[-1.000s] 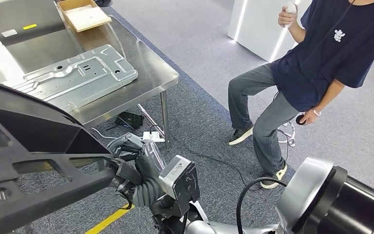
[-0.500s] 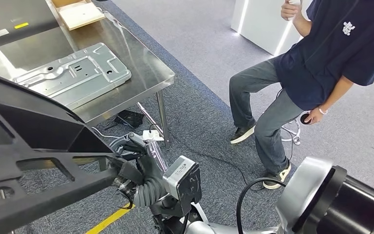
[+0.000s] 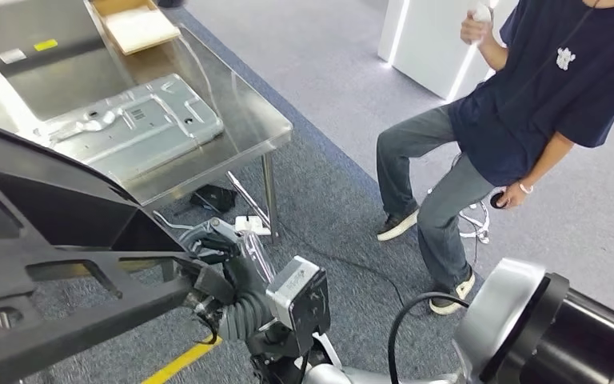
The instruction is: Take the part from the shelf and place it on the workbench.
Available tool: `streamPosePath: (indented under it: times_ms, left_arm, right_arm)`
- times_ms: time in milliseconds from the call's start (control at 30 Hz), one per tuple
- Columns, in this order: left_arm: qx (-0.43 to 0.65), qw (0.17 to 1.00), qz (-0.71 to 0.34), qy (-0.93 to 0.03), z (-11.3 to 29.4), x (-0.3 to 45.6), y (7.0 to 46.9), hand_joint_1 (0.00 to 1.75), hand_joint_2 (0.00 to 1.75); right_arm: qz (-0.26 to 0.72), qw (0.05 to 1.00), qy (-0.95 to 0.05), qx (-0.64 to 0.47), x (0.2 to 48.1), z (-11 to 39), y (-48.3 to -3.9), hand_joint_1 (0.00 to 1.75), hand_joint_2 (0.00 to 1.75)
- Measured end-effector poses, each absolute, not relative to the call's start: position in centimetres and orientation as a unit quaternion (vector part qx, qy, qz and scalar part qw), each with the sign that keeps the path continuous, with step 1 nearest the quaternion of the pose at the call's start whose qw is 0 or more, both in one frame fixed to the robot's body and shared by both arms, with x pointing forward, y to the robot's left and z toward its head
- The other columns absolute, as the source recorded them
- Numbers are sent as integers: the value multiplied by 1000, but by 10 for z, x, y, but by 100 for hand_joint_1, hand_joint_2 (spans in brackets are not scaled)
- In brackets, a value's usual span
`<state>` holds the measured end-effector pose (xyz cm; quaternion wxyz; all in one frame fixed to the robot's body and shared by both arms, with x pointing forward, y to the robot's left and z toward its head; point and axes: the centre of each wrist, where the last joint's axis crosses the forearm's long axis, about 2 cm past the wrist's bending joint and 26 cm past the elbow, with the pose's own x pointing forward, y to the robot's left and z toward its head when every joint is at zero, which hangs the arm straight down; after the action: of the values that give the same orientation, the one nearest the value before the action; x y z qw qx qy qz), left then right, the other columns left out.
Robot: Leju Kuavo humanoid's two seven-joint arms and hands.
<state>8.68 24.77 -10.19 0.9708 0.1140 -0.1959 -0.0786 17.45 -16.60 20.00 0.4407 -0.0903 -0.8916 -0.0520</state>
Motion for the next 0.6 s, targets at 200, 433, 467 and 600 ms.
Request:
streamPosePath:
  times_ms: [200,433,467,600]
  left_arm:
    - [113,971,-78,-194,-102,86,245,0,175]
    - [118,971,-79,-194,-101,87,245,0,175]
    - [120,970,-80,-194,-101,88,245,0,175]
    - [128,969,-81,-197,-100,91,243,0,175]
  right_arm:
    - [-53,442,-891,-93,175,199,-167,175,175]
    - [-55,443,-890,-92,174,200,-166,175,175]
    - [-55,443,-890,-92,174,200,-166,175,175]
    - [-57,444,-889,-91,175,200,-166,175,175]
